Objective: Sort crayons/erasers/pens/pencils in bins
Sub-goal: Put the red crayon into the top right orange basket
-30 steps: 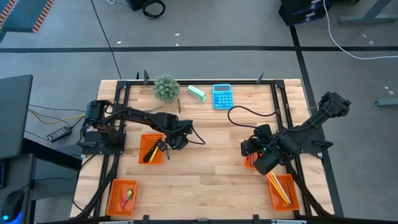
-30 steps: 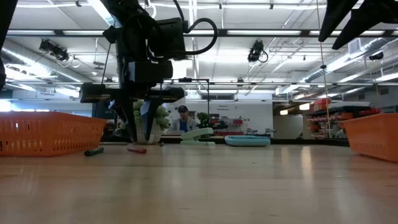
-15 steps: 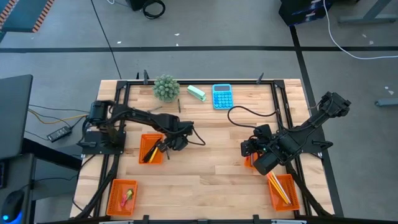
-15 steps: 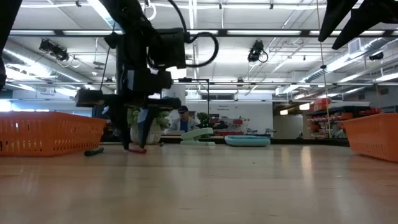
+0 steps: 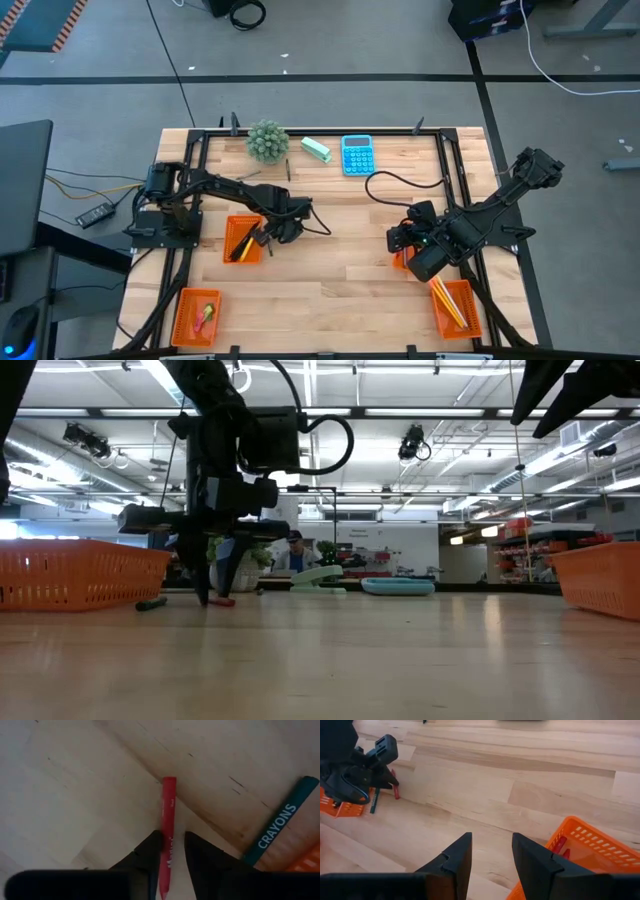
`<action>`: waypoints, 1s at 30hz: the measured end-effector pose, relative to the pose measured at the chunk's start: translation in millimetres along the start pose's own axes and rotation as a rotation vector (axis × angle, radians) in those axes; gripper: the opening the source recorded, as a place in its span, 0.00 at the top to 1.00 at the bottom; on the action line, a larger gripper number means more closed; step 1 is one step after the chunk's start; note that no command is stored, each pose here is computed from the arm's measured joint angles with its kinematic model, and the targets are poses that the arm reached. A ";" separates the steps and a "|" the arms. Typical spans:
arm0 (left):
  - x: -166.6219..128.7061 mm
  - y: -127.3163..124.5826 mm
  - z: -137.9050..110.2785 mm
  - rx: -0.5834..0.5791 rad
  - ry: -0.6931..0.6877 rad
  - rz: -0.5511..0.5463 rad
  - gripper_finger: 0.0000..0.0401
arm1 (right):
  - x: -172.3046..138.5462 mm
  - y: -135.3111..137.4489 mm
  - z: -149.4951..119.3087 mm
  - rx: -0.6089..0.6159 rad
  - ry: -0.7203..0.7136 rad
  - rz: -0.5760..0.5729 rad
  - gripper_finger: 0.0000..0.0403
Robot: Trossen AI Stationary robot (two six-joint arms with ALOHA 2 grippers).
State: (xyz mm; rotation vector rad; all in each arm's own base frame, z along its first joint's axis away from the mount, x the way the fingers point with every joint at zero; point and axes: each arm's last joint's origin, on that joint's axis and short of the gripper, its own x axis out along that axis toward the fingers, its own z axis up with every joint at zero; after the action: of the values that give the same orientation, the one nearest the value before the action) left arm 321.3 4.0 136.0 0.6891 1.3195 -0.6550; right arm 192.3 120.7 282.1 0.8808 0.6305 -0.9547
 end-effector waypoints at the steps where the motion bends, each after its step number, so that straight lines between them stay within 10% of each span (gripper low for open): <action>1: 0.0 -0.3 0.0 -0.007 0.001 -0.002 0.78 | 0.0 0.0 0.0 -0.003 0.000 0.000 0.64; 10: 0.1 -0.4 0.1 -0.077 0.003 -0.008 0.94 | 0.0 -0.1 0.0 -0.019 0.000 -0.001 0.64; 20: -10.1 9.4 10.9 -0.072 -0.039 0.021 0.89 | 0.0 0.0 -0.1 -0.018 0.002 -0.001 0.64; 30: -43.3 31.9 32.4 -0.303 -0.173 0.065 0.92 | 0.0 0.5 -0.7 -0.003 0.016 0.000 0.64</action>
State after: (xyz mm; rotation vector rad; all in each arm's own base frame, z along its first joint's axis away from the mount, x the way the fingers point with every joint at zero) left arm 360.2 1.2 185.1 0.4175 1.1983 -0.4395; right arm 192.7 121.5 281.9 0.8864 0.6457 -0.9467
